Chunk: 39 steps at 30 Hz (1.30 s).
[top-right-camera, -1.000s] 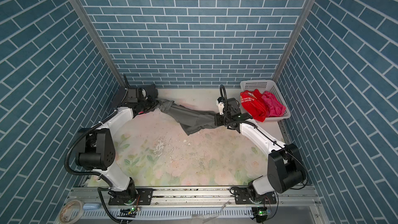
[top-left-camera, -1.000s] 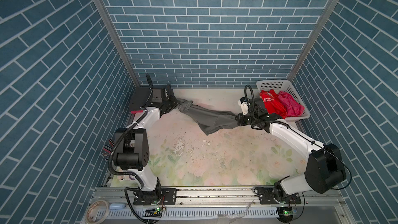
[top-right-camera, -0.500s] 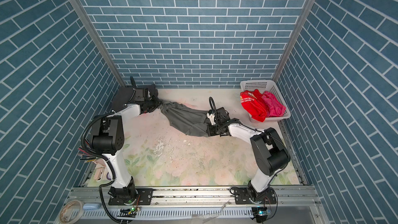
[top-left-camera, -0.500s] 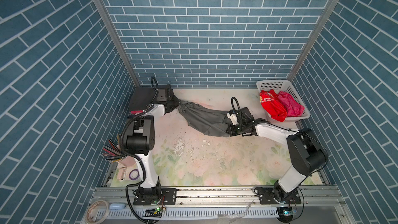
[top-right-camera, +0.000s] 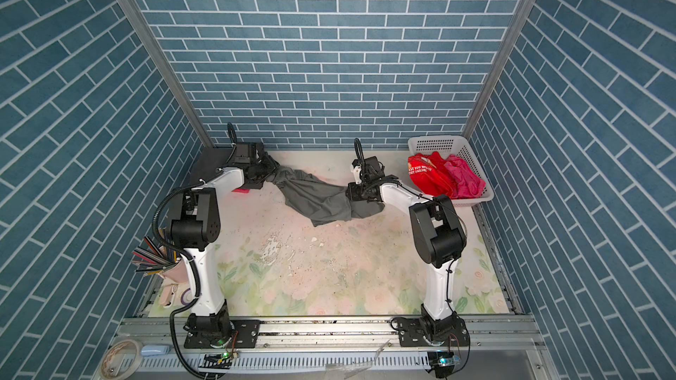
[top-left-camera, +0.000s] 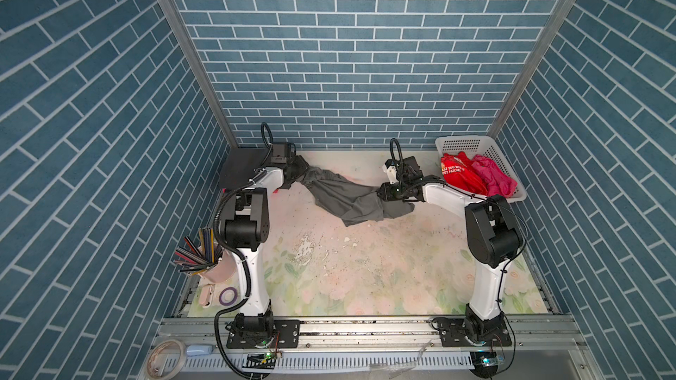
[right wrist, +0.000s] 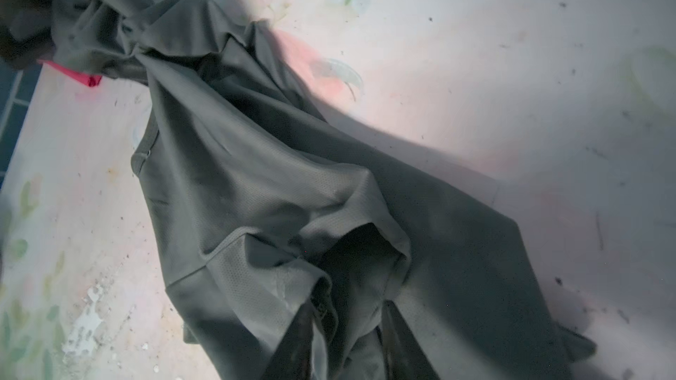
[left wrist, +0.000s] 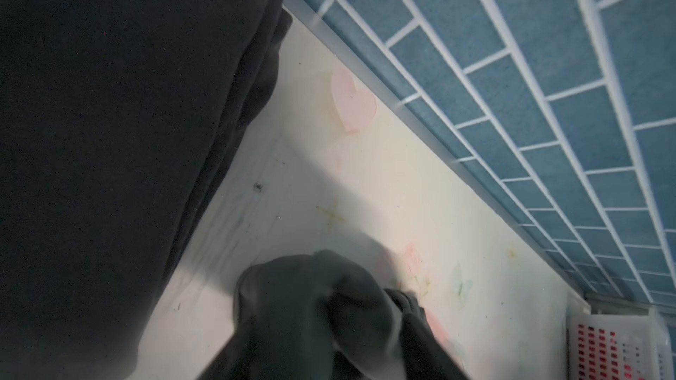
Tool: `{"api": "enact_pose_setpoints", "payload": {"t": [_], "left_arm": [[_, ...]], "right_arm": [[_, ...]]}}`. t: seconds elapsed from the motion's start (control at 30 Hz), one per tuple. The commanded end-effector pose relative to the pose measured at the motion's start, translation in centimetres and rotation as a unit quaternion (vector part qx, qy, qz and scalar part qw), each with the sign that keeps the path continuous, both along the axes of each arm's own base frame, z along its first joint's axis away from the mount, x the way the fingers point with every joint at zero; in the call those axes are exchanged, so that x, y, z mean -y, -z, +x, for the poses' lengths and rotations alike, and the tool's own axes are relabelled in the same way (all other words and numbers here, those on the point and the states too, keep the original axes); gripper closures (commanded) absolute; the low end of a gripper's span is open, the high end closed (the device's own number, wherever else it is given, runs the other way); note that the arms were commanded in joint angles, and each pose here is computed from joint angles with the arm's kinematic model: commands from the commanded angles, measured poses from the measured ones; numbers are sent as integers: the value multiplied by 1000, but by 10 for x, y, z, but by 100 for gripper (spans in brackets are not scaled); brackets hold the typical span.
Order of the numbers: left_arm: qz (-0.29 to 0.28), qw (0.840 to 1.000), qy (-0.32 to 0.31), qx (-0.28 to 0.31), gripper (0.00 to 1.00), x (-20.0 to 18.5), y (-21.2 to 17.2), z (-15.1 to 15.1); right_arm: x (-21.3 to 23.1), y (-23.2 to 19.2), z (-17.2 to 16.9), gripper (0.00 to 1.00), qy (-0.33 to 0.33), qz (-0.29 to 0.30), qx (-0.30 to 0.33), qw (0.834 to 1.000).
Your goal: Fold and stack the t-shirts
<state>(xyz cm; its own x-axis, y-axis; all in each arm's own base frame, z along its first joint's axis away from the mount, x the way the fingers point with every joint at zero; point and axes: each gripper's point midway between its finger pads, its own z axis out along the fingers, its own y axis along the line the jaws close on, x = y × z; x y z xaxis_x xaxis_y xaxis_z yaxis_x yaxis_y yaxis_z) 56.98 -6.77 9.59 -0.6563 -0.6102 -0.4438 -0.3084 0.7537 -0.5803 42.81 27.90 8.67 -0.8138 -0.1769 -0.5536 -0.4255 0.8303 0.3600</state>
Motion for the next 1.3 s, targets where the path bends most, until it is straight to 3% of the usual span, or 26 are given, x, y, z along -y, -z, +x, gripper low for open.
{"api": "enact_pose_setpoints", "payload": {"t": [0.0,0.13,0.27,0.43,0.57,0.7,0.83,0.97,1.03,1.13,1.27], "left_arm": [[15,1000,15,10,12,13,-37,-19],[18,999,33,32,12,28,-67,-44],[41,997,35,48,12,31,-91,-73],[79,995,48,36,12,34,-90,-110],[46,993,97,52,12,73,-82,-137],[31,990,135,11,12,96,-48,-158],[17,990,141,-16,12,99,-23,-166],[19,991,131,-25,12,96,-10,-167],[24,991,129,-35,12,94,-1,-165],[9,991,122,-49,12,98,14,-164],[-60,988,123,-69,17,118,36,-168]], "right_arm": [[12,-6,-17,47,1,-28,4,1000],[19,-18,-41,28,5,-50,27,998],[27,-15,-66,18,16,-59,33,998],[25,1,-88,15,16,-24,18,999],[10,21,-92,15,1,-27,-1,1000],[-9,28,-88,15,-4,9,-11,1000],[-20,39,-78,27,-1,21,-21,1000],[-28,35,-67,79,-6,21,-12,1000],[-32,17,-63,97,-10,28,2,1000],[-30,-13,-59,100,-6,35,32,999],[-28,-37,-60,100,-8,41,47,998]]}}
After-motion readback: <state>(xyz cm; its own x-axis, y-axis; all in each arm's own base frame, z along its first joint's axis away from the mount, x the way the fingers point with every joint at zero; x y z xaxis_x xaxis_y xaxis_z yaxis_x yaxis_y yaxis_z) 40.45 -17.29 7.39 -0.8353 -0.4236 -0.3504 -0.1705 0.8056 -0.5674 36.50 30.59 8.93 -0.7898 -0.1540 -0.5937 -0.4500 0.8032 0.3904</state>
